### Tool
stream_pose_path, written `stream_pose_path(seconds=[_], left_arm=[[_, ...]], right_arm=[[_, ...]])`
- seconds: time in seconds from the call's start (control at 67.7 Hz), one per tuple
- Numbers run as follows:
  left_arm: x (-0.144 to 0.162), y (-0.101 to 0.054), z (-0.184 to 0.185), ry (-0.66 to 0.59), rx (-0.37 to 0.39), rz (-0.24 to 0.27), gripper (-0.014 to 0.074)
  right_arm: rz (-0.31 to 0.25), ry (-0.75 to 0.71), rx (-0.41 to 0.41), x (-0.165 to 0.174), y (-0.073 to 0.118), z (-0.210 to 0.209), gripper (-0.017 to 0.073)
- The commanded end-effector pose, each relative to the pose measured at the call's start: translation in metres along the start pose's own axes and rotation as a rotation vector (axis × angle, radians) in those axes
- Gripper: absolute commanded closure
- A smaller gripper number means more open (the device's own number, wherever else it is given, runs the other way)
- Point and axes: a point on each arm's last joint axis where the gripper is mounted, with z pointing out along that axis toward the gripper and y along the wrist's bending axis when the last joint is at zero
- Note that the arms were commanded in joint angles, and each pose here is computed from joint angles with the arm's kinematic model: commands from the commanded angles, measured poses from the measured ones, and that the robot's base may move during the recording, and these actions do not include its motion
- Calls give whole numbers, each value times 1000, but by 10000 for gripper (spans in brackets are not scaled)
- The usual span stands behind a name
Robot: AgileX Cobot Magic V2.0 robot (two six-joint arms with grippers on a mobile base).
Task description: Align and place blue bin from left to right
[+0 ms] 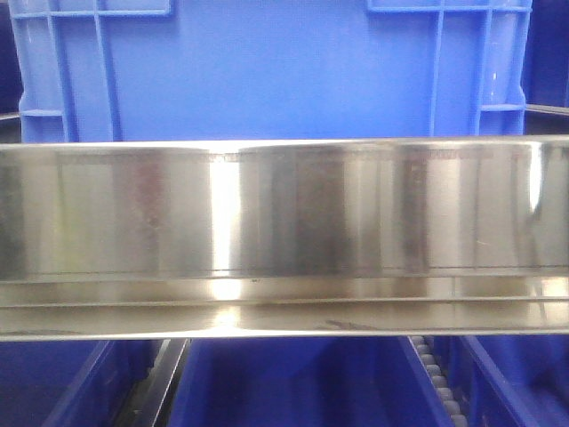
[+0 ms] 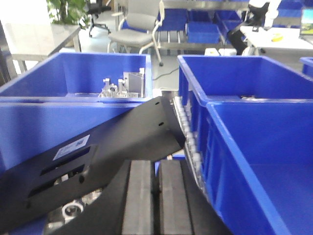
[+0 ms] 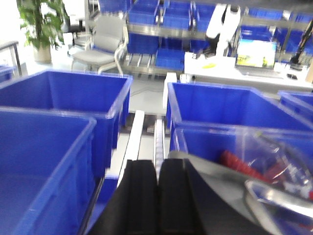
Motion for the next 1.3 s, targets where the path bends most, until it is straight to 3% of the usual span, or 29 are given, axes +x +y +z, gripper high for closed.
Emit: stream_pose_path(seconds=[0.0,0.044,0.177,0.28,0.354,0.472,0.561,0.679,0.797,1.004,1.284], left_arm=[[-1,-1,18,-21,3,-6,704],[1,-1,27,-21,4,-6,704],[9,-8,54,18,46,-76,704],[8,-25,70,110,96,-44,704],[1,-42,78,127,134,10,704],[-9,-66,91,159,182,72,704],[-10,-79,105,226,181,45,704],[-10,-84,122,296,158,-27,704],[-8,-86,131,348,146,-32,704],[-7,-86,131,376,139,-29,704],[-7,-86,131,378,141,-32,704]], right_arm=[[4,7,-1,2,0,15,628],[4,-2,0,3,0,22,628],[13,93,-35,9,7,47,628],[0,230,-100,9,22,72,629],[-2,292,-137,6,34,89,629],[92,343,-141,0,42,114,629],[140,384,-145,0,49,131,625],[104,448,-97,0,61,145,625],[37,492,-46,2,84,152,625],[64,515,-94,-5,119,162,625],[70,525,-83,-11,121,167,625]])
